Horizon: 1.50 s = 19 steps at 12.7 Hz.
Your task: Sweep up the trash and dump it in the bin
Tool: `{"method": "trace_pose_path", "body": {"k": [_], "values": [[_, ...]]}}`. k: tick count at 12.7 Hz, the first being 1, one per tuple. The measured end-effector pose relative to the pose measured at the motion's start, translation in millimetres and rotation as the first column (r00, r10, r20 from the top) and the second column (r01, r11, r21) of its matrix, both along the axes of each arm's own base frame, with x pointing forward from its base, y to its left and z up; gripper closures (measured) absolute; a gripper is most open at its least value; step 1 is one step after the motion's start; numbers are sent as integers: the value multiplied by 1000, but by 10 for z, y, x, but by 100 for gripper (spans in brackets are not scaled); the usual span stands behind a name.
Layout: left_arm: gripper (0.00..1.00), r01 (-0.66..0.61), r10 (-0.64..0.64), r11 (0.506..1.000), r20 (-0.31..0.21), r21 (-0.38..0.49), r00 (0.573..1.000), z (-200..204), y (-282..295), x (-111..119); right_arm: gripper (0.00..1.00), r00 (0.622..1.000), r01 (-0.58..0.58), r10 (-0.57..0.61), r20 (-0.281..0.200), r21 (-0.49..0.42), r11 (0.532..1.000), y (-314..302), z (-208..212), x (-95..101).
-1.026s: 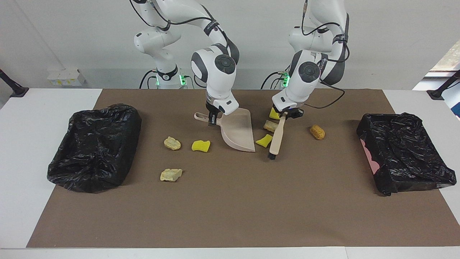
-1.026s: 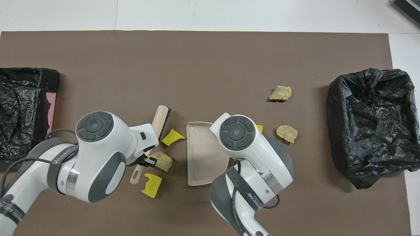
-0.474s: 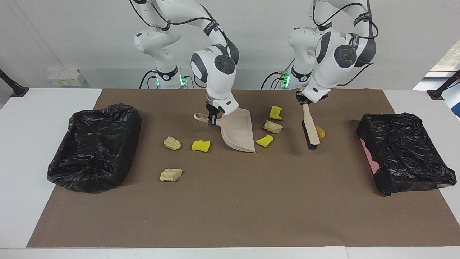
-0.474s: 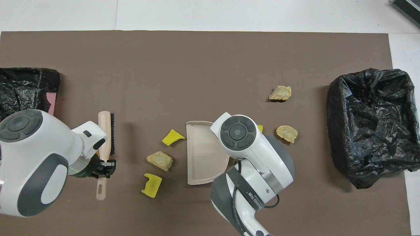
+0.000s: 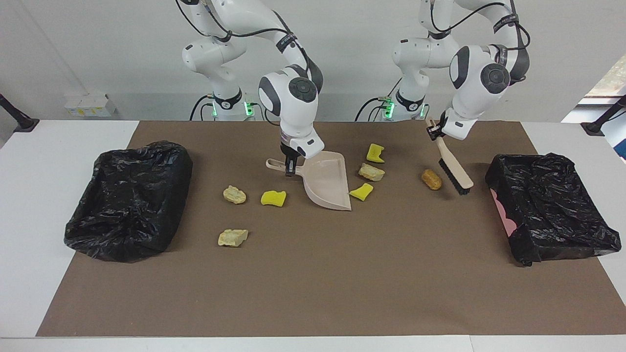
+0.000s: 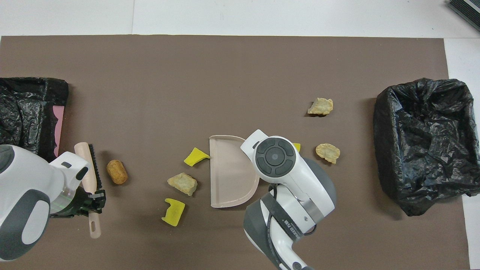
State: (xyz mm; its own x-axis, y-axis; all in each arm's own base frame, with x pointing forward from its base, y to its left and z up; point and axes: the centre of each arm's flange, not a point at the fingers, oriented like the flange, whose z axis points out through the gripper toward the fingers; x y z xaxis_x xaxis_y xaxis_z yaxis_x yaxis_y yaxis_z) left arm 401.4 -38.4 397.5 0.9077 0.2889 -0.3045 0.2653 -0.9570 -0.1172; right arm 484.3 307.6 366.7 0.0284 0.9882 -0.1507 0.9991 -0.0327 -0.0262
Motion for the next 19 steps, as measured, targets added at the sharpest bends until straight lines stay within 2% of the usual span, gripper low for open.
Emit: {"method": "trace_pose_path", "body": {"k": [3,7,11,15,19], "values": [[74,-30,30,999,-28,19,999,-318,-5,-194,69,1000,-2,2,0,0,1000,5,0,-7],[74,69,-69,998,0,7,998,-431,-456,-262,69,1000,-2,2,-2,-1,1000,4,-8,-12],[74,178,-174,980,48,-87,984,-552,-1370,-389,69,1000,-3,3,-1,0,1000,3,-36,-17],[74,232,-217,958,102,-170,971,-478,-2069,-254,69,1000,-7,7,10,8,1000,23,-54,-14],[74,308,-285,925,133,-222,949,-308,-2651,-299,69,1000,-8,8,11,8,1000,33,-100,-5]]}}
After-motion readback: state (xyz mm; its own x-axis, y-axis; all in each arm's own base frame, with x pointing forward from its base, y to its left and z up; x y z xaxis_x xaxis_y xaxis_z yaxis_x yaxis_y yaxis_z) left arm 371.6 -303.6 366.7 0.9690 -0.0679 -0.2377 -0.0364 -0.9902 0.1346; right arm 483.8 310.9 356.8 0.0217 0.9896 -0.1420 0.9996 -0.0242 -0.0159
